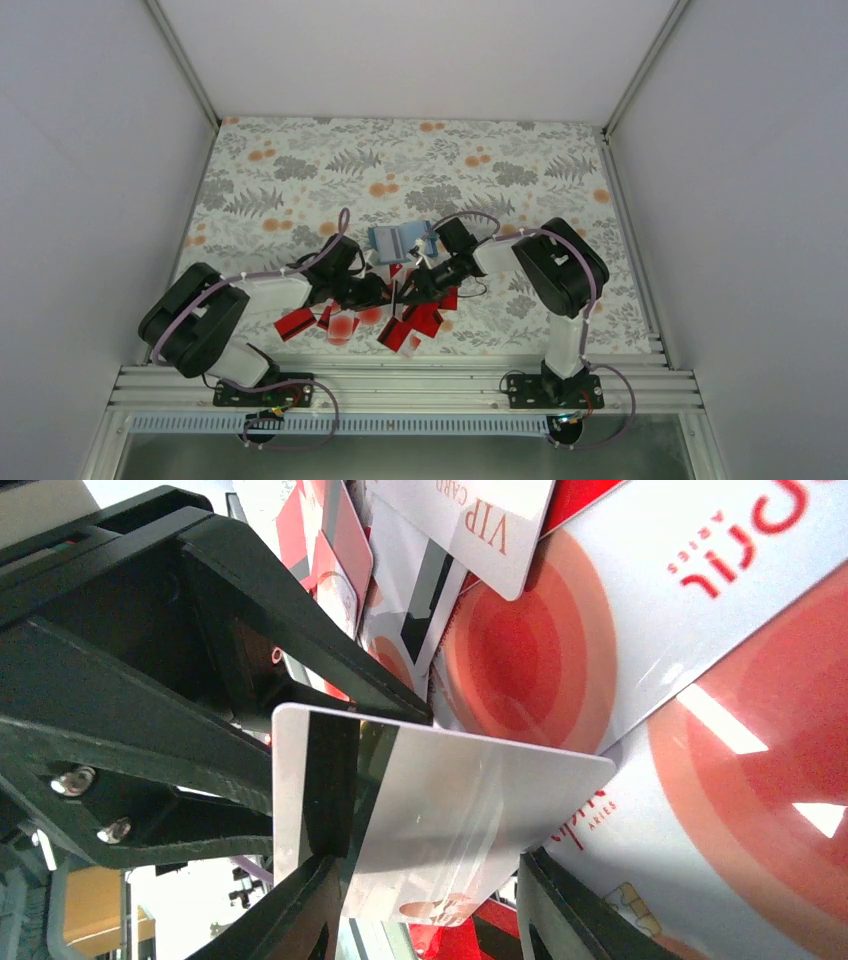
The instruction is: Put the credit cards into the card holder
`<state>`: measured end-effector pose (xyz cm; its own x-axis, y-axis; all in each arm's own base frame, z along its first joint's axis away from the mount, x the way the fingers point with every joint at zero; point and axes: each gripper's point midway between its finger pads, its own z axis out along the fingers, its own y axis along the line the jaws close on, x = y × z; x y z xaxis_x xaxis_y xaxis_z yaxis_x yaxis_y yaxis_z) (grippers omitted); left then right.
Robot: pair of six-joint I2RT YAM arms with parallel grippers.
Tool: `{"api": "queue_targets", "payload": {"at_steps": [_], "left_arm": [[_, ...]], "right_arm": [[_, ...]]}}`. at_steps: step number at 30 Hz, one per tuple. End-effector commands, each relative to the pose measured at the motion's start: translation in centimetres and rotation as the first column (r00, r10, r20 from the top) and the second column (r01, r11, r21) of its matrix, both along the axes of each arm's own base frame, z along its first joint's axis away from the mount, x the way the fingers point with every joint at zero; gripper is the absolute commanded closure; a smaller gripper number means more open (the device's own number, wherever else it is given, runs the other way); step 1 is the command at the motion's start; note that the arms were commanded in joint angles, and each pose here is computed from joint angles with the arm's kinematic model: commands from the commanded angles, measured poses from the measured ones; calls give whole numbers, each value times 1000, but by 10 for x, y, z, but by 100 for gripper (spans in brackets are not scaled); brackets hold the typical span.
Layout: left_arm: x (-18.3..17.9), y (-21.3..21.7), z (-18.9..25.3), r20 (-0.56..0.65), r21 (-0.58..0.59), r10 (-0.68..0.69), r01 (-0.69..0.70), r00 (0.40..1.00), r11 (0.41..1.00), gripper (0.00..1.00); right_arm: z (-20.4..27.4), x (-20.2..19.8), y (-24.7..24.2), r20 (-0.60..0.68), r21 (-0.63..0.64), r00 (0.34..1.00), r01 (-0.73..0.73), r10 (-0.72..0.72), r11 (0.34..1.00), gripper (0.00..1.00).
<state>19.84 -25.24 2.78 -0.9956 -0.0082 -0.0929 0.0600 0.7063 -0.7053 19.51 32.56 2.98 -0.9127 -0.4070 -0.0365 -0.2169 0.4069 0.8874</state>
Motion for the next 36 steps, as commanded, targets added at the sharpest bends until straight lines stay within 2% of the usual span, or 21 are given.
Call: {"api": "queue_targets", "payload": {"at_steps": [1,16,20,29,36], "left_arm": [[7,-6,24,65,-126,25,-17,998,992,65],[5,-26,33,115,-370,-10,52,993,928,62],[4,-22,42,134,-392,18,36,991,919,61],[3,-16,56,177,-447,55,30,983,894,49],[1,-14,42,161,-418,51,21,986,908,48]], "right_arm": [[-24,-4,-12,-19,-54,1000,12,-13,998,55],[-30,-7,-13,-38,-43,999,-1,0,999,56],[-31,-7,-13,-39,-43,999,-3,1,999,57],[-32,-4,-15,-45,-36,999,1,-3,999,60],[-32,-4,-14,-54,-31,999,-2,0,1000,60]]}}
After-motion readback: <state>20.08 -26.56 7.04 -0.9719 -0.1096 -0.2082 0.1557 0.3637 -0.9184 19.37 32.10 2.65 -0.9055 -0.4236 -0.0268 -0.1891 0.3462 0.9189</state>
